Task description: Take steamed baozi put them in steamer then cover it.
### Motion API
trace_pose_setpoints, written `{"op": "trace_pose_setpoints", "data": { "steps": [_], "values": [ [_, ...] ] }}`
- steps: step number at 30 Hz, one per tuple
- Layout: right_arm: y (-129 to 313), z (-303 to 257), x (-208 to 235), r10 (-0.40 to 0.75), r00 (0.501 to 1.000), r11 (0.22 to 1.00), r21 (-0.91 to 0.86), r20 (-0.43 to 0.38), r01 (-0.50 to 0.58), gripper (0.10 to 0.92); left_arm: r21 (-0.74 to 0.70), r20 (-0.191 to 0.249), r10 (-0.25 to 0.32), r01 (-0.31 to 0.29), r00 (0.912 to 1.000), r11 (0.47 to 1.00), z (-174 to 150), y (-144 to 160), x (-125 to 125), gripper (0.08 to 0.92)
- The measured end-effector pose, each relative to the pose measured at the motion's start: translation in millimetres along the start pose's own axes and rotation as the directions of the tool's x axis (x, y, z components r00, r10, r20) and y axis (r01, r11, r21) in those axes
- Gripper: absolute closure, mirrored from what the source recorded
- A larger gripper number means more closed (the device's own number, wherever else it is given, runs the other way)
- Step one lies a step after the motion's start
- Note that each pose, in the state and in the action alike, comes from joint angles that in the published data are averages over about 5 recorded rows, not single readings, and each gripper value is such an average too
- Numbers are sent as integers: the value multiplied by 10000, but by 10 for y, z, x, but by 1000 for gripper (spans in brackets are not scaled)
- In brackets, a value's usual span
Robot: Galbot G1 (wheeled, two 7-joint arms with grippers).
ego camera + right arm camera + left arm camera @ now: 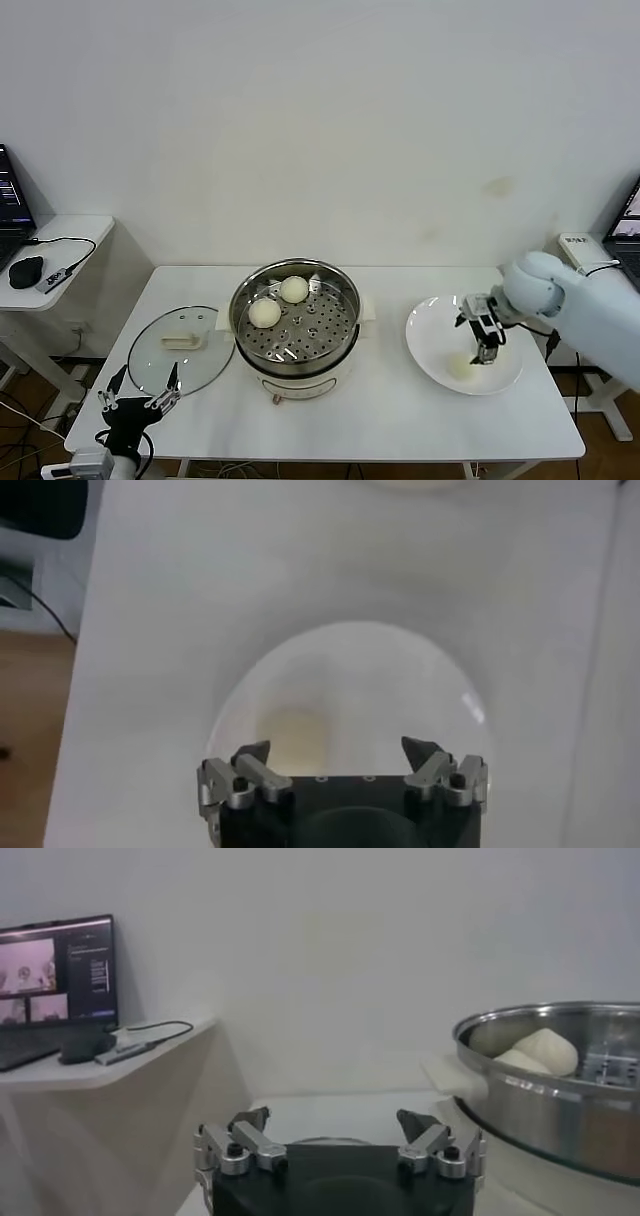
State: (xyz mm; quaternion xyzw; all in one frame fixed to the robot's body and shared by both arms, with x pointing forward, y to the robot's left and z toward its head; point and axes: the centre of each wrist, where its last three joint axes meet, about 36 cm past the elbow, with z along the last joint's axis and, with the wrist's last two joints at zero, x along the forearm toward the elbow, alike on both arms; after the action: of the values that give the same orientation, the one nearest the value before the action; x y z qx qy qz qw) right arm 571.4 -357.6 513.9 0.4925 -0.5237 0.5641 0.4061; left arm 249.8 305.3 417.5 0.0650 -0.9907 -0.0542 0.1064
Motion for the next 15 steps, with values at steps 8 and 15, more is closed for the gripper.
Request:
{"op": "trace_pose_setpoints", "data": {
  "steps": [8, 15],
  "values": [
    [28, 58, -281, -186, 9998, 9993, -313, -88, 183, 200, -29, -62, -48, 47, 10000, 10000, 26, 20, 2, 177],
    [12, 34, -478, -285, 9996, 9986, -458, -83, 281, 210, -13, -67, -61, 61, 10000, 10000, 30, 18, 1, 177]
  ]
}}
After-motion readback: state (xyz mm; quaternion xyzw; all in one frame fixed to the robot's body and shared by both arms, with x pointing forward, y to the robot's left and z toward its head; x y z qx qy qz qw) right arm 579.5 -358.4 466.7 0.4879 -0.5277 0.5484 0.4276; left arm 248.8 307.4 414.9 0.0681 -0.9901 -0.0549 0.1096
